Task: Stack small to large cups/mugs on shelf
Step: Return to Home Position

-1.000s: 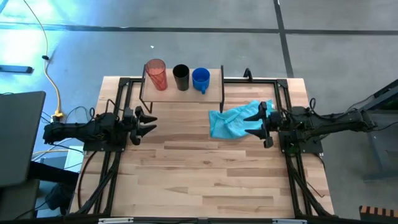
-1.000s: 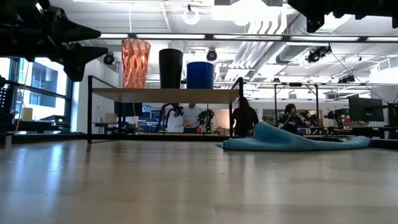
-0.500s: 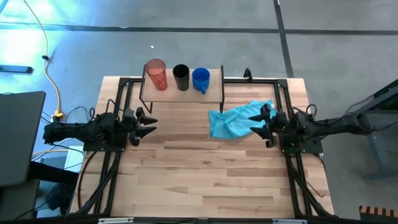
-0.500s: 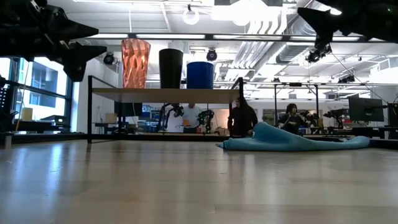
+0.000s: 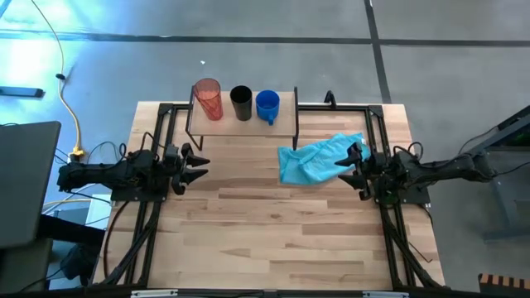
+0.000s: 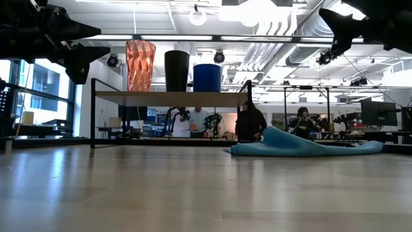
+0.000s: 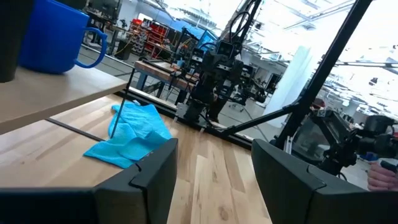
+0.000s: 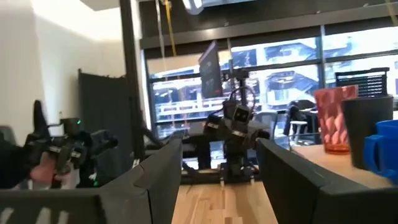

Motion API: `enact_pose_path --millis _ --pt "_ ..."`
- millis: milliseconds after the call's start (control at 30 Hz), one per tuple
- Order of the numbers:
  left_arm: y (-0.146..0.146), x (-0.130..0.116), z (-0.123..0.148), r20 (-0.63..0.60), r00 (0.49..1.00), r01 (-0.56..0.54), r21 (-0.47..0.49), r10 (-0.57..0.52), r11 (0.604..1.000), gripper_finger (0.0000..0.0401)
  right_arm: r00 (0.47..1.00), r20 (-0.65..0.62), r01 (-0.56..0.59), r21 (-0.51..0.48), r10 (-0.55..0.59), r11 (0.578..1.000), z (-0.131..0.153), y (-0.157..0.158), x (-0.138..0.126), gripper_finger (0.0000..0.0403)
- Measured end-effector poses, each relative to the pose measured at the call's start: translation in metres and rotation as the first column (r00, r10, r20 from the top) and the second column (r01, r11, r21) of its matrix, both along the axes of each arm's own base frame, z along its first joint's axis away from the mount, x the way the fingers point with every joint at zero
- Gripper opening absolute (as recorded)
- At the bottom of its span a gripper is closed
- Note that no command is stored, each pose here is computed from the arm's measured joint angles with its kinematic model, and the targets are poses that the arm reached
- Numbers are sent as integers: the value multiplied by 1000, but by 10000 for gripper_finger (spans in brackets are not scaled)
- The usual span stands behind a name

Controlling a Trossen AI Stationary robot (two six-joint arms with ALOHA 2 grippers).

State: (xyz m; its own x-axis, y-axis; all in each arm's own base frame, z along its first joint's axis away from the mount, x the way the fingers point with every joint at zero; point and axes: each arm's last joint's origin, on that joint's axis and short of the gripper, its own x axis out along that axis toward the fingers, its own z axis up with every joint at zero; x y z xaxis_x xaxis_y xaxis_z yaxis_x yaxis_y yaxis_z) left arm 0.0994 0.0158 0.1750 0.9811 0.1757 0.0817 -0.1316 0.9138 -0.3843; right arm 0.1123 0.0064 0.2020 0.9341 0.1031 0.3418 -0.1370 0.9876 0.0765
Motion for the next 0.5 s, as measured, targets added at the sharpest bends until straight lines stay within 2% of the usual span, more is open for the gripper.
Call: enact_pose_path --millis 167,300,500 --pt "-1 0 0 -16 1000 15 91 -14 996 193 999 -48 -8 -41 6 999 -5 1 2 199" --pt "-1 0 0 -29 1000 16 169 -11 986 193 990 -140 -2 -42 -4 999 -13 0 4 199" --pt "-1 0 0 -30 1000 16 175 -11 984 193 975 -214 59 -37 -65 998 -21 -5 0 199"
